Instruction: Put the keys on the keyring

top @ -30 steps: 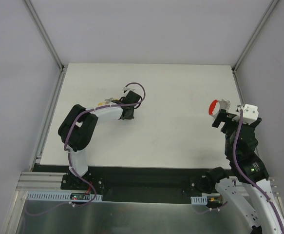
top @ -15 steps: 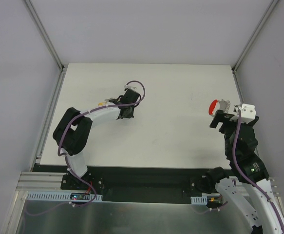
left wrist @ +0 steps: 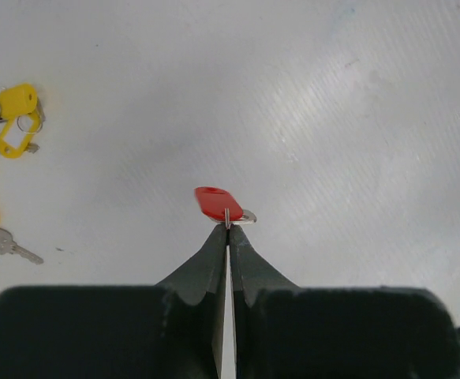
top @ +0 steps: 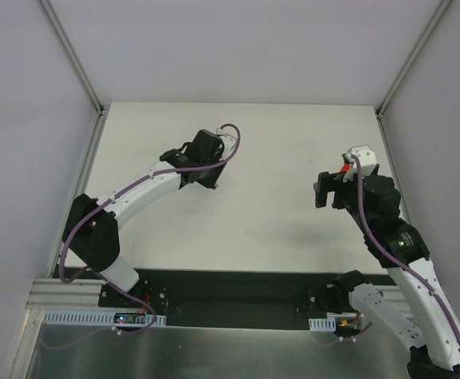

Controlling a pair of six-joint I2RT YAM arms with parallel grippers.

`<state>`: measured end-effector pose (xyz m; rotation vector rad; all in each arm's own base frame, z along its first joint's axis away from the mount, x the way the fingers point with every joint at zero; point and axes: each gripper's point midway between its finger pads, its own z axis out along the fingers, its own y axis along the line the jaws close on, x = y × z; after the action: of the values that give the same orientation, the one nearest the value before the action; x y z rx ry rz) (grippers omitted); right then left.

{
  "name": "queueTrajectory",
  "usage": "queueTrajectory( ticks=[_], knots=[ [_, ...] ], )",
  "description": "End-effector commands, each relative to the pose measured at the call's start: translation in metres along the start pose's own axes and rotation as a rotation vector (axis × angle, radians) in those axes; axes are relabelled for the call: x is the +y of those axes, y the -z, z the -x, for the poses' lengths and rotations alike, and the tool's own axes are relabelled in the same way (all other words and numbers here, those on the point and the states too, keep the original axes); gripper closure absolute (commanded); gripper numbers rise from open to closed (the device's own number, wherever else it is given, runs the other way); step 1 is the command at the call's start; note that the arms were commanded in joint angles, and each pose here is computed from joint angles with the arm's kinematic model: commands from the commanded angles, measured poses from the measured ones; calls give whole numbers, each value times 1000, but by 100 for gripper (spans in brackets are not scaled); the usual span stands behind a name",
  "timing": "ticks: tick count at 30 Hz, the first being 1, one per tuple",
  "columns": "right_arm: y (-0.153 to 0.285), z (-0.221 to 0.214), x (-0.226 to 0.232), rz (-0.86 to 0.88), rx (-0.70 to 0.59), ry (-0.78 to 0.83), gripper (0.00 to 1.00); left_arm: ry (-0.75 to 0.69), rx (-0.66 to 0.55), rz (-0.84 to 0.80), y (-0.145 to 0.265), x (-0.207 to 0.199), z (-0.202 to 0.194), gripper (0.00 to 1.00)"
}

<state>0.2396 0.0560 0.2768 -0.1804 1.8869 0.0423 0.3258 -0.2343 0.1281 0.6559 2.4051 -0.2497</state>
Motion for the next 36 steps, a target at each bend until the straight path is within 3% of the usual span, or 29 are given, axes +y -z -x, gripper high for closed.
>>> queueTrajectory(
  ticks=[1,5,9,17,27,36],
  knots=[
    [4,3,63,356,-7,10,4,-233,20,-120,54,-22,0,100],
    [4,13,106,591,-115,12,4,-382,14,-213,85,-41,-4,100],
    [-1,7,128,714,-180,18,1,-496,-21,-311,113,-61,-4,100],
    [7,3,181,982,-284,37,15,-603,-34,-466,149,-99,-14,100],
    [20,6,236,1216,-288,116,44,-641,-107,-695,188,-138,-12,100],
    [45,16,255,1332,-323,159,53,-665,-139,-754,199,-145,-12,100]
  ],
)
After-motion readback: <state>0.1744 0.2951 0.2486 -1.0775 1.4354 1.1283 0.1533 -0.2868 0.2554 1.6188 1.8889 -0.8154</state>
